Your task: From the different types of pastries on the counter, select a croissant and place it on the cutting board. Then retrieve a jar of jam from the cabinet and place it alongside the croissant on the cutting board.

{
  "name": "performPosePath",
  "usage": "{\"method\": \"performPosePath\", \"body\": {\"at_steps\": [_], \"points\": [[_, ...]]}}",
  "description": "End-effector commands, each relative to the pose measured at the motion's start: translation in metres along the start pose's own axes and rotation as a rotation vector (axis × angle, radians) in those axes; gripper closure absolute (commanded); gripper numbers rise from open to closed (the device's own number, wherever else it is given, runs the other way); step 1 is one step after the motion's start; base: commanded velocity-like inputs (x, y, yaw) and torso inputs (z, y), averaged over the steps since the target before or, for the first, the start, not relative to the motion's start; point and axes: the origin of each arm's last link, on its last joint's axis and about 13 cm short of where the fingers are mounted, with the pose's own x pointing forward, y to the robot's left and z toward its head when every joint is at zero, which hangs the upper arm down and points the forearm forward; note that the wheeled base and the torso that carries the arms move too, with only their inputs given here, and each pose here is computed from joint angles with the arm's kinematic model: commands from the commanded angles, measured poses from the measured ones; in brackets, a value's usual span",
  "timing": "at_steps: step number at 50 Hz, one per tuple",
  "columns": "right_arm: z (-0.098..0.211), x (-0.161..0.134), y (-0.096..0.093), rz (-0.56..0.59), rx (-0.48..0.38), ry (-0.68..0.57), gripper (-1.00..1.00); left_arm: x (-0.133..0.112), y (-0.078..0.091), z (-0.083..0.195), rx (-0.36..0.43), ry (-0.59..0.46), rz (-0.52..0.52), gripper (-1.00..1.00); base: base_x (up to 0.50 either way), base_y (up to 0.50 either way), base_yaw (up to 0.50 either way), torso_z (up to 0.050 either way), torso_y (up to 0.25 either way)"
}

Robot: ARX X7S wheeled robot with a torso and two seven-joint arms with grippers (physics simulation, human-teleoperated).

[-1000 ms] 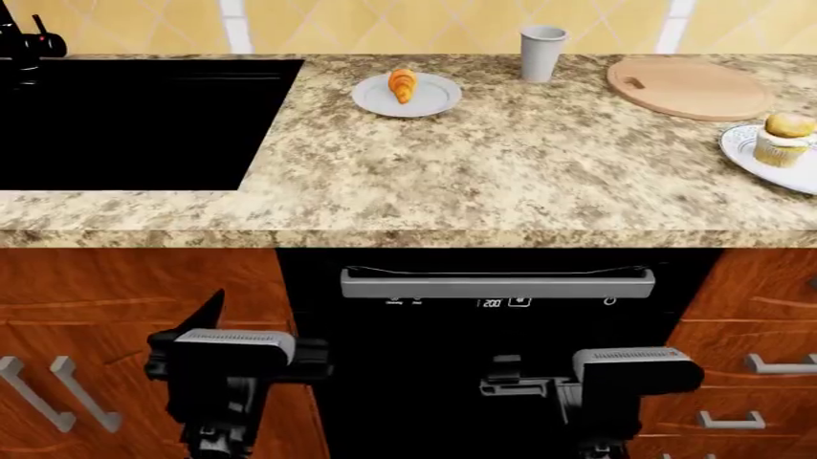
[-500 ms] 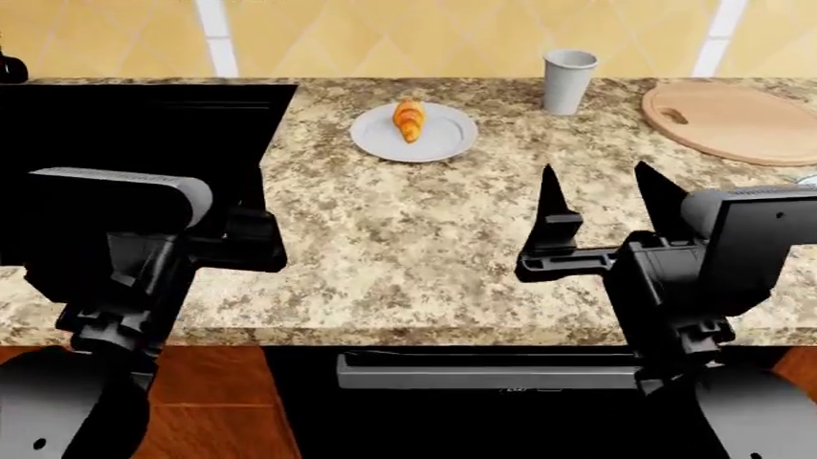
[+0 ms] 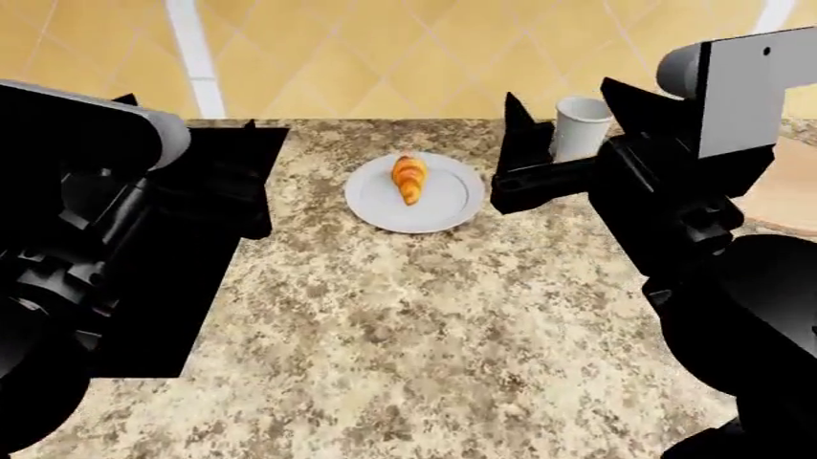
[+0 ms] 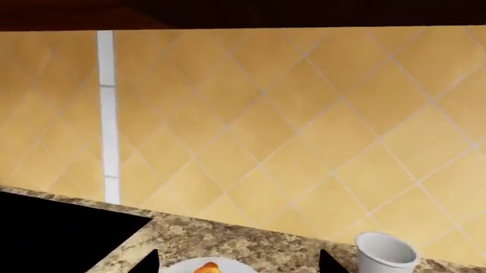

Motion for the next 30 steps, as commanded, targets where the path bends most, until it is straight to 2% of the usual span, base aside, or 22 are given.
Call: {"method": "performPosePath", "body": {"at_steps": [1,17,22,30], "points": [[0.017,0.008,0.004,0.026,-0.055,0.025,-1.00,0.003,0.004,0.010,0.022,0.003,-0.015,-1.00,0.50,0.00,0.00,0.050,0.000],[0.013,0.008,0.010,0.027,-0.072,0.047,-1.00,0.004,-0.004,0.019,0.061,-0.005,-0.042,-1.00,0.50,0.01,0.00,0.046,0.000],[0.011,0.011,0.012,0.027,-0.069,0.061,-1.00,0.005,-0.006,0.017,0.069,0.008,-0.053,-1.00,0.46,0.11,0.00,0.009,0.000],[0.002,0.026,0.024,0.063,-0.039,0.124,-1.00,0.006,-0.009,0.015,0.070,0.013,-0.060,-1.00,0.00,0.00,0.00,0.000,0.000]]}}
